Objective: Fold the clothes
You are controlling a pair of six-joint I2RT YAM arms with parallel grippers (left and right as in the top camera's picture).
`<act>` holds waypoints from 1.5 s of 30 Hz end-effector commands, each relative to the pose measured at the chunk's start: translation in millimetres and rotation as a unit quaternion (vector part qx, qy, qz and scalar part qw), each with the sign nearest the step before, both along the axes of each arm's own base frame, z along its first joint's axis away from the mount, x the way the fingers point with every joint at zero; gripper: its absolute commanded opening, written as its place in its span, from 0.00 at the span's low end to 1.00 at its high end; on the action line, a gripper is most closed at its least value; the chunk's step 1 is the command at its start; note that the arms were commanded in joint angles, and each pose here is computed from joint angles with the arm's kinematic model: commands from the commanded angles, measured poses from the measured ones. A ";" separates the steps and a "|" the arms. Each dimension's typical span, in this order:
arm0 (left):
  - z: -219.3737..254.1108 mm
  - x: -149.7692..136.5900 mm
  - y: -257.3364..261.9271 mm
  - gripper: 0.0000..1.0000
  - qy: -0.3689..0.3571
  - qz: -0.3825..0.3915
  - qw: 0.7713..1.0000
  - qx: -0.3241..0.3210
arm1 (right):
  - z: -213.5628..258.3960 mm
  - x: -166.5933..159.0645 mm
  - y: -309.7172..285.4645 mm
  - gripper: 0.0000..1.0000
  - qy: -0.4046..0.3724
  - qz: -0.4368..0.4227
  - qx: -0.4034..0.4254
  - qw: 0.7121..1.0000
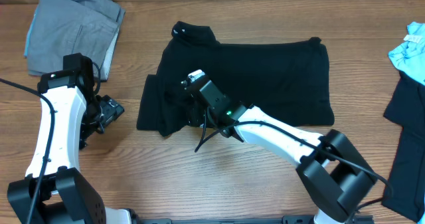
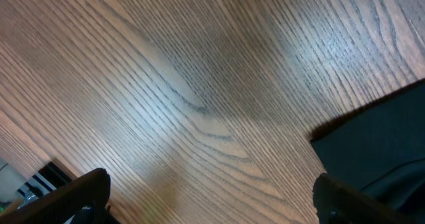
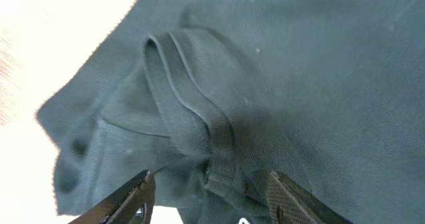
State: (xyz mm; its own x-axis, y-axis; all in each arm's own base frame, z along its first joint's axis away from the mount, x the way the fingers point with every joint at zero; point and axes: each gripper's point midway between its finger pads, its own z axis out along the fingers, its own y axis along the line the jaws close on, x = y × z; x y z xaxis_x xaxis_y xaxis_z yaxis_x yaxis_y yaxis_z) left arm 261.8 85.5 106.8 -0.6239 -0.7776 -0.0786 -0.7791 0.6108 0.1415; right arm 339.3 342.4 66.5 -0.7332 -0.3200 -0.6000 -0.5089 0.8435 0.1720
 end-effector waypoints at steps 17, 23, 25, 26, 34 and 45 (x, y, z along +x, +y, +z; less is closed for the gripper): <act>-0.8 -2.0 -1.6 1.00 0.002 0.010 1.000 -0.002 | -11.6 43.6 -10.5 0.04 -0.053 -0.076 -0.022 0.996; -1.0 -2.1 -1.6 1.00 0.003 0.000 1.000 -0.003 | 6.1 96.8 -55.9 0.04 -0.072 -0.153 0.003 0.986; -1.0 -2.1 -1.6 1.00 0.003 0.000 1.000 -0.003 | 9.7 109.8 -70.6 0.04 -0.071 -0.168 0.011 0.983; -1.1 -2.2 -1.7 1.00 0.004 0.000 1.000 -0.003 | 10.6 113.4 -75.5 0.04 -0.071 -0.174 0.012 0.982; -2.7 7.0 -35.1 1.00 0.004 -0.111 0.993 -0.032 | 39.0 136.1 -111.0 1.00 -0.050 -0.220 -0.002 0.974; -2.5 43.4 -203.1 0.65 -0.091 -0.384 0.912 -0.110 | 100.1 64.4 -234.2 0.66 0.189 -0.380 -0.037 0.905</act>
